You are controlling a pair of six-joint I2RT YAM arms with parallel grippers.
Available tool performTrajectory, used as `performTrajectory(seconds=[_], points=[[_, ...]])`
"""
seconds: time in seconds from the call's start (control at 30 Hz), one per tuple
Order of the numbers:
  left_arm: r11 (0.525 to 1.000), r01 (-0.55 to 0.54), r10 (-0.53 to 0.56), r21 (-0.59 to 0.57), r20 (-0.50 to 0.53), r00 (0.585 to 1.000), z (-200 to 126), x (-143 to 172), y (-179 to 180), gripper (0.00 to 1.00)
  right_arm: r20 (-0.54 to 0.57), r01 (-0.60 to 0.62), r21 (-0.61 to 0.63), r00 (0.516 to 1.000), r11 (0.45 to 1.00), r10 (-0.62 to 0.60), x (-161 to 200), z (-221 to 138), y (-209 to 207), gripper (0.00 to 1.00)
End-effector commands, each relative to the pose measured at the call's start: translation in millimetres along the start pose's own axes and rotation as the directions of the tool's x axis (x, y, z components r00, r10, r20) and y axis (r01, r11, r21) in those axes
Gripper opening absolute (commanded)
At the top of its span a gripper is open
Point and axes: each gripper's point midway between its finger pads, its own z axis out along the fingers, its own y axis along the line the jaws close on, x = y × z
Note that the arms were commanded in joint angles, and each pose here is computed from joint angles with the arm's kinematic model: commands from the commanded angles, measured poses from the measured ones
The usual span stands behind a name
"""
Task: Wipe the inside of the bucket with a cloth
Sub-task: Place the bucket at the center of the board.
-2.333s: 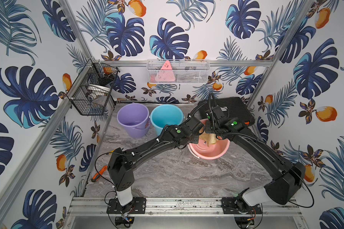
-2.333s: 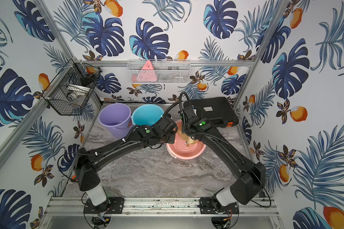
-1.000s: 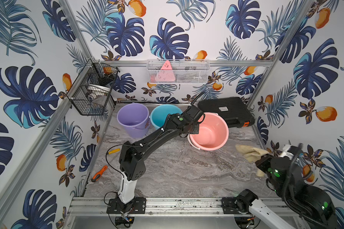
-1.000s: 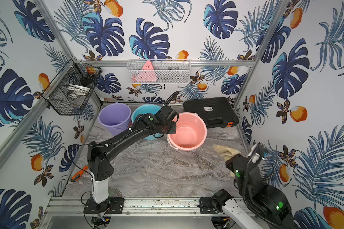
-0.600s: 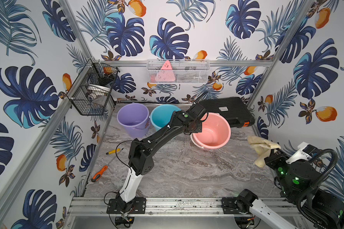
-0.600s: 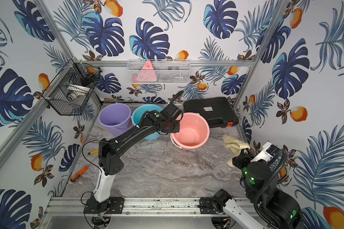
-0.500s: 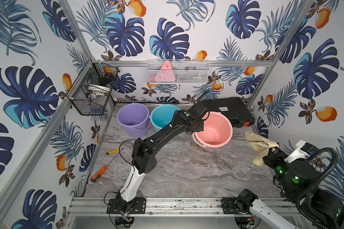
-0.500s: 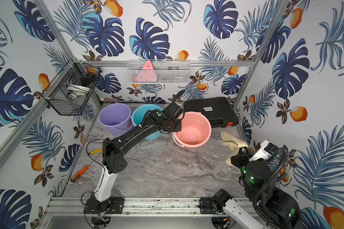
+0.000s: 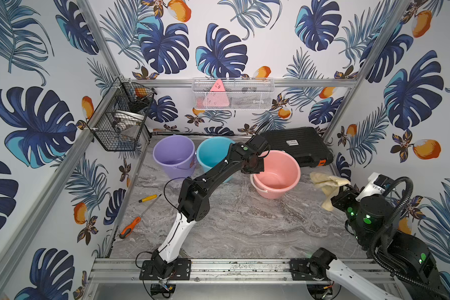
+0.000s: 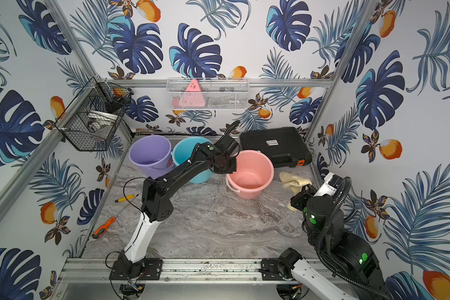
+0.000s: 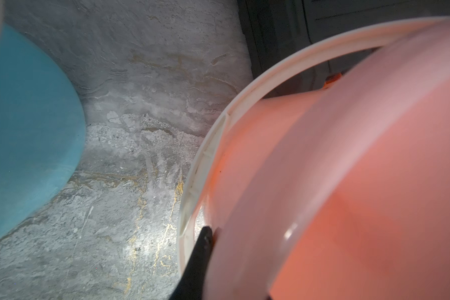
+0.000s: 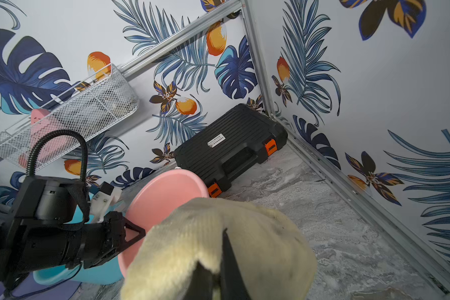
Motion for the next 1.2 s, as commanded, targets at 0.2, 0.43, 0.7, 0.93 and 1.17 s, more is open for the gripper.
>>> performTrajectory(seconds=[0.2, 0.43, 0.7, 0.93, 1.17], points=[[0.995, 0.021, -0.022, 0.093, 0.004, 1.0, 12.3, -9.3, -16.7, 0.06, -0.037, 0.008, -0.024, 0.999, 1.0, -0.009, 13.6, 10.2, 12.7, 0.0], [0.994, 0.009, -0.012, 0.106, 0.032, 0.999, 3.8, -12.1, -18.0, 0.3, -0.056, 0.024, -0.017, 0.998, 1.0, -0.025, 23.8, 15.6, 13.2, 0.0], [0.994, 0.019, -0.025, 0.112, 0.058, 0.998, -5.1, -18.0, -19.2, 0.36, -0.07, 0.054, -0.007, 0.996, 0.999, -0.054, 29.7, 20.1, 14.6, 0.0], [0.99, 0.026, -0.038, 0.139, 0.078, 0.996, -15.2, -24.6, -21.2, 0.52, -0.094, 0.083, 0.005, 0.992, 0.997, -0.083, 40.6, 26.9, 16.2, 0.0], [0.984, 0.029, -0.051, 0.178, 0.121, 0.991, -47.5, -29.8, -25.6, 0.75, -0.109, 0.107, -0.001, 0.988, 0.994, -0.107, 50.6, 33.8, 20.5, 0.0]])
